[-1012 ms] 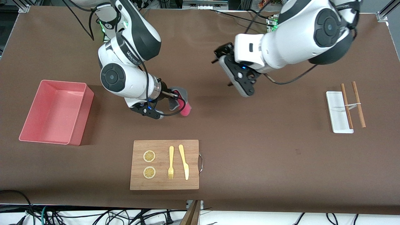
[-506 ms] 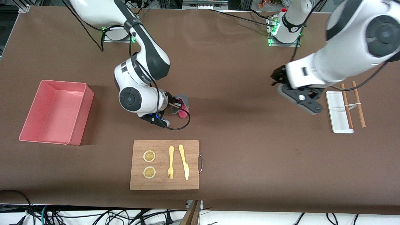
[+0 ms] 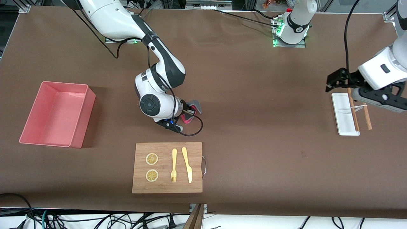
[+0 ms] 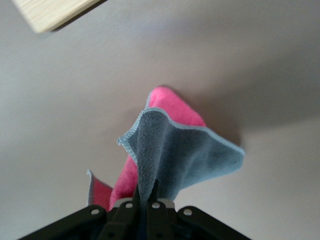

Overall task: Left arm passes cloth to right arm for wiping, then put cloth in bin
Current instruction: 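Wipe the table with the cloth held in the right gripper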

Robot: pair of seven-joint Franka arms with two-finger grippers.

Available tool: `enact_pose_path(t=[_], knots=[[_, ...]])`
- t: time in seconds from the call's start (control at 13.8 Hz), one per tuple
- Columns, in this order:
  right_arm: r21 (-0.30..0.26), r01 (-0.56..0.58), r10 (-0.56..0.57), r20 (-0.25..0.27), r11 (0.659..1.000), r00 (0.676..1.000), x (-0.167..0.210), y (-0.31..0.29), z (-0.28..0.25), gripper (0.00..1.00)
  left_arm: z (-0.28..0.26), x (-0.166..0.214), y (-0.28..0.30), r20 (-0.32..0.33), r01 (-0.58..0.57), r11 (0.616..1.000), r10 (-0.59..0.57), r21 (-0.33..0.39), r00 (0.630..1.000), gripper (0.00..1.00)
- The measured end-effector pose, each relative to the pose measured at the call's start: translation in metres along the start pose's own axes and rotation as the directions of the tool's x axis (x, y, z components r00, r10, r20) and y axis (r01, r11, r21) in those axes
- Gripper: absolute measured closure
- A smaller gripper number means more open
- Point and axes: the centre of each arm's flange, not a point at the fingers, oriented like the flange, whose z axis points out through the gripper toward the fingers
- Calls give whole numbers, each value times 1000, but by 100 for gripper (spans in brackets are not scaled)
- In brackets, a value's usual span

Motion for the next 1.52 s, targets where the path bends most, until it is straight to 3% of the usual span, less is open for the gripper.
enact_pose_path(t=[0.22, 0.51, 0.72, 1.23, 1.52], knots=[[-53, 68, -70, -20, 996, 997, 50, 56, 16, 98, 9, -18, -9, -35, 48, 998, -47, 30, 998, 0], [-57, 158, -159, -13, 986, 987, 122, 140, -5, 98, 12, -53, -3, 36, 87, 996, -88, 29, 995, 0], [-98, 242, -241, 19, 965, 970, 155, 198, -25, 98, 23, -54, -3, 64, 89, 996, -91, 26, 994, 0], [-251, 362, -358, 65, 898, 932, 178, 279, -88, 98, 30, -51, -7, 99, 95, 995, -96, 22, 990, 0], [-391, 390, -398, 65, 834, 915, 181, 294, -107, 98, 30, -50, 4, 111, 76, 997, -78, 21, 991, 0]])
